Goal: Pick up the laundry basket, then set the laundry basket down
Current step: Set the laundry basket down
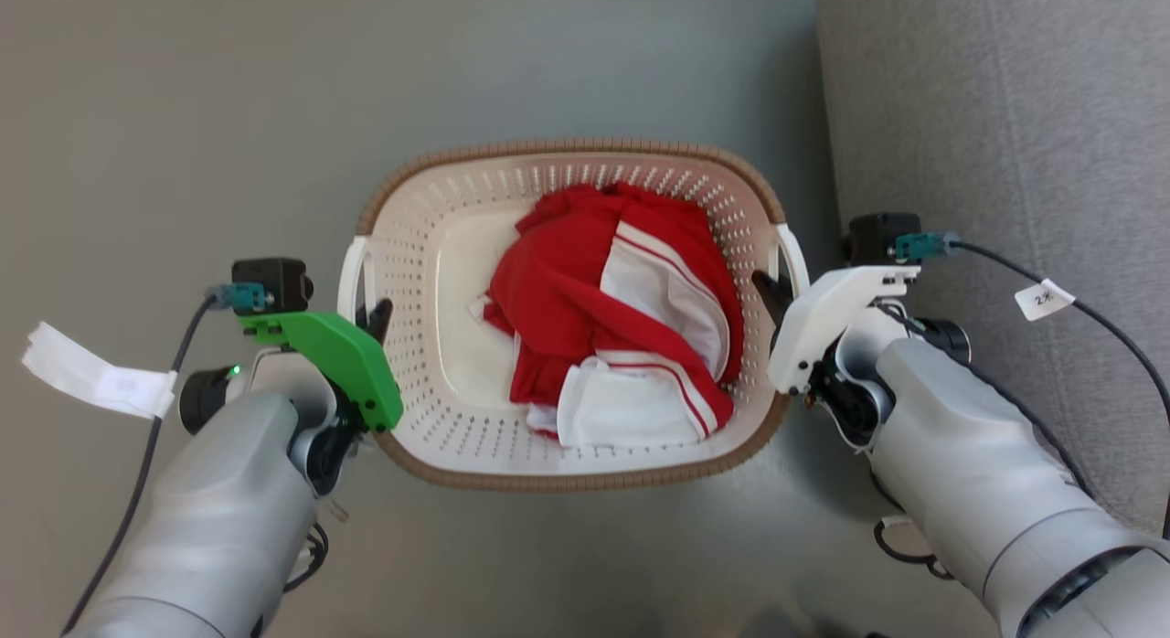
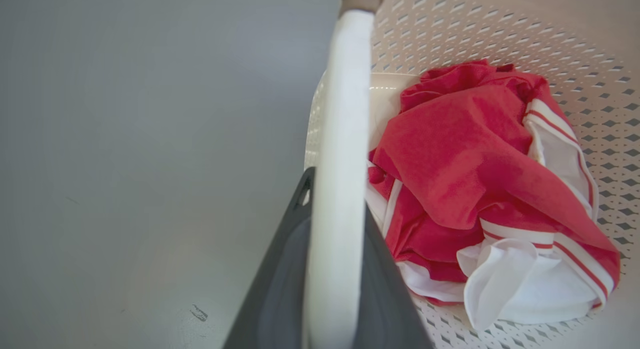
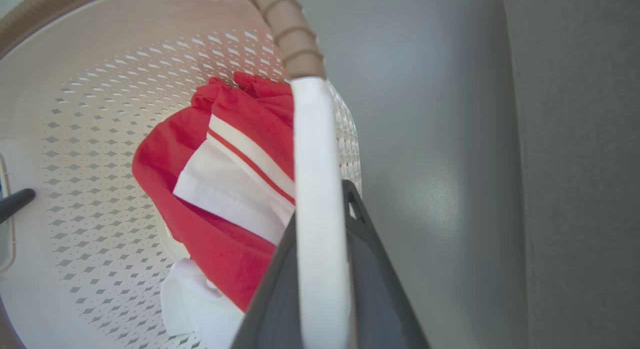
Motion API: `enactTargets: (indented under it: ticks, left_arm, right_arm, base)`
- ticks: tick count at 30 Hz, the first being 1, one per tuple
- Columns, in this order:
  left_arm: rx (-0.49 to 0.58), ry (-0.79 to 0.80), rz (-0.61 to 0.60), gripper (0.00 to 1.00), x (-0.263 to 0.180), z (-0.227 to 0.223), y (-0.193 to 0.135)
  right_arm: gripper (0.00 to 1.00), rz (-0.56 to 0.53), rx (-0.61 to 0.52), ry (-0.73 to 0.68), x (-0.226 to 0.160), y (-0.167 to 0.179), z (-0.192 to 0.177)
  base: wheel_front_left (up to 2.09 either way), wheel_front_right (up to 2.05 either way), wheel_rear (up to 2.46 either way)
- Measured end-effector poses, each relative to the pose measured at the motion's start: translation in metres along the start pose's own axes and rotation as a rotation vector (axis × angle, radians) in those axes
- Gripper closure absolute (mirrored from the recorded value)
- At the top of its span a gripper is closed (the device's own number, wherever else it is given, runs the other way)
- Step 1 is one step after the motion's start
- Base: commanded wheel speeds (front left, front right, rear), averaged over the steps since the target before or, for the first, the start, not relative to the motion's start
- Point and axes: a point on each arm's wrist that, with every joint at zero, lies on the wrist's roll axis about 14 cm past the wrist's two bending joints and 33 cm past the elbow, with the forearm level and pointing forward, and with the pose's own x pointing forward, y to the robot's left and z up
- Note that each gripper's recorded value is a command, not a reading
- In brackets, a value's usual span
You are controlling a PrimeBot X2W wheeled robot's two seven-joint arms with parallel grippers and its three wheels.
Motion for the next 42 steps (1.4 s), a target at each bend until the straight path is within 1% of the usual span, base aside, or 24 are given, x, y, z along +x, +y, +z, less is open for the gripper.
enactTargets:
  ticks: [2,3,12,17,24,32,42]
  left_arm:
    - [-0.007,0.003,0.001,1.00,0.007,-0.001,0.004]
    - [-0.018,0.007,0.002,1.00,0.017,-0.003,0.010]
    - [-0.045,-0.008,0.000,1.00,0.046,-0.001,0.025]
    - [-0.067,0.022,0.006,1.00,0.061,-0.016,0.035]
    - [-0.091,0.065,0.015,1.00,0.074,-0.039,0.047]
    - [-0.102,0.067,0.021,1.00,0.087,-0.046,0.057]
    - [-0.115,0.072,0.035,1.00,0.091,-0.057,0.066]
  right_arm:
    - [1.00,-0.001,0.004,0.003,0.007,-0.002,-0.001]
    - [1.00,-0.003,0.010,0.002,0.018,-0.006,-0.003]
    - [1.00,-0.017,0.010,-0.003,0.047,-0.018,-0.004]
    - [1.00,-0.026,0.024,0.028,0.062,-0.026,-0.019]
    - [1.00,-0.039,0.045,0.081,0.076,-0.036,-0.043]
    - [1.00,-0.036,0.046,0.092,0.090,-0.040,-0.050]
    - [1.00,-0.031,0.052,0.105,0.098,-0.041,-0.063]
  base:
    - [0.00,0.00,0.00]
    - [0.00,0.00,0.00]
    - [0.00,0.00,0.00]
    - [0.00,0.00,0.00]
    - [0.00,0.00,0.00]
    - [0.00,0.00,0.00]
    - [0.00,0.00,0.00]
